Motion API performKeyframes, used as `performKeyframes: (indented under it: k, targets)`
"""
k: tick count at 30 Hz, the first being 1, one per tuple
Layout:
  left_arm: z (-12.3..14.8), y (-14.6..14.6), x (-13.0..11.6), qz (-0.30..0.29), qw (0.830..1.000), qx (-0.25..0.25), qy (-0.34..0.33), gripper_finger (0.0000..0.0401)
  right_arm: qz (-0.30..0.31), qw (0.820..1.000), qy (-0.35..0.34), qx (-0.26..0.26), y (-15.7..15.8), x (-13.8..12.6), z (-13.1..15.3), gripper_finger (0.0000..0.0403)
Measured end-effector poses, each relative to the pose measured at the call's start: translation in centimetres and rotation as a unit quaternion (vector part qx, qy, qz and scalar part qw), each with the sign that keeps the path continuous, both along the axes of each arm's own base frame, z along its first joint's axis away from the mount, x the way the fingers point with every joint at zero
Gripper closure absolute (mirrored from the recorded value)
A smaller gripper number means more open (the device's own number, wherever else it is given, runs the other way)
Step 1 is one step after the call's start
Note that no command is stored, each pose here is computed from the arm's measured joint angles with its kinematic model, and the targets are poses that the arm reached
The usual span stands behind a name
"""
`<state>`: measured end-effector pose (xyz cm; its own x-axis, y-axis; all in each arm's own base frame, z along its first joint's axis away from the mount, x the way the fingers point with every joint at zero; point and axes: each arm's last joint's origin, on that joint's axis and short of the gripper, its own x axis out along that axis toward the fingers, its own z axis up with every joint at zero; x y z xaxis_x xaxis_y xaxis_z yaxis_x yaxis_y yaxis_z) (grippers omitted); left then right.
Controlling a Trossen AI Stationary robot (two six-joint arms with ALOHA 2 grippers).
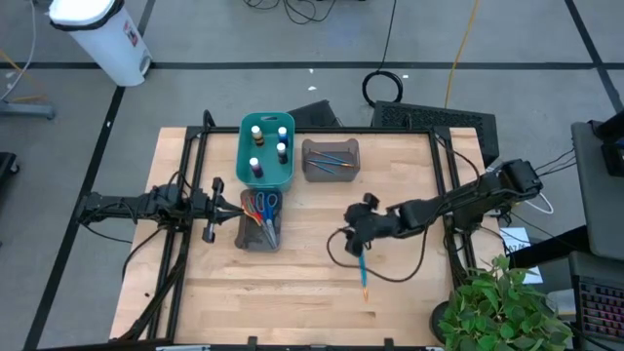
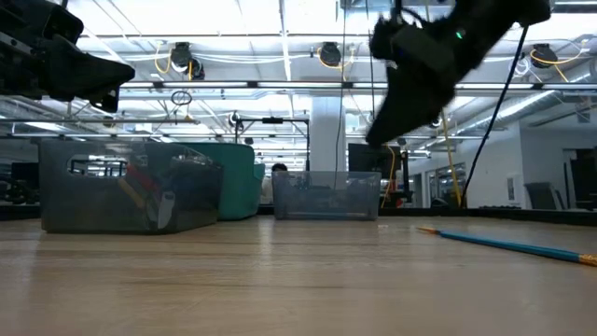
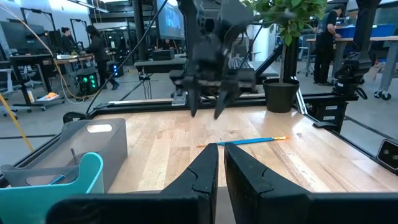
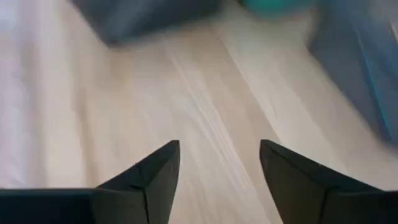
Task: Pick & Place Paint Supplies
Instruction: Put the blue paintbrush into the top black bin
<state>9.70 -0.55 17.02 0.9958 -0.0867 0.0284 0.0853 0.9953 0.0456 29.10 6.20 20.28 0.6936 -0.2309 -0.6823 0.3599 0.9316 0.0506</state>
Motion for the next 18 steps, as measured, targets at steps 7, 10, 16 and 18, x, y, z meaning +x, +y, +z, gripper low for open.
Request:
performKeyframes:
  k: [7, 10, 16, 18]
  targets:
    - [0.0, 0.0, 0.0, 0.0, 1.0, 0.0, 0.0, 0.0368, -0.114, 0.988, 0.09, 0.051, -0.5, -1.9, -3.2, 0.0202]
    - [0.0, 0.0, 0.0, 0.0, 1.0, 0.0, 0.0, 0.0368, -0.124, 0.986, 0.103, 0.052, -0.7, -2.4, -4.6, 0.0215]
    - [0.0, 0.0, 0.0, 0.0, 1.0, 0.0, 0.0, 0.0368, -0.123, 0.984, 0.118, 0.058, -0.7, -2.1, -6.7, 0.0235]
    - [0.0, 0.0, 0.0, 0.0, 1.0, 0.0, 0.0, 0.0368, -0.122, 0.983, 0.128, 0.057, -0.6, -1.9, -7.4, 0.0239]
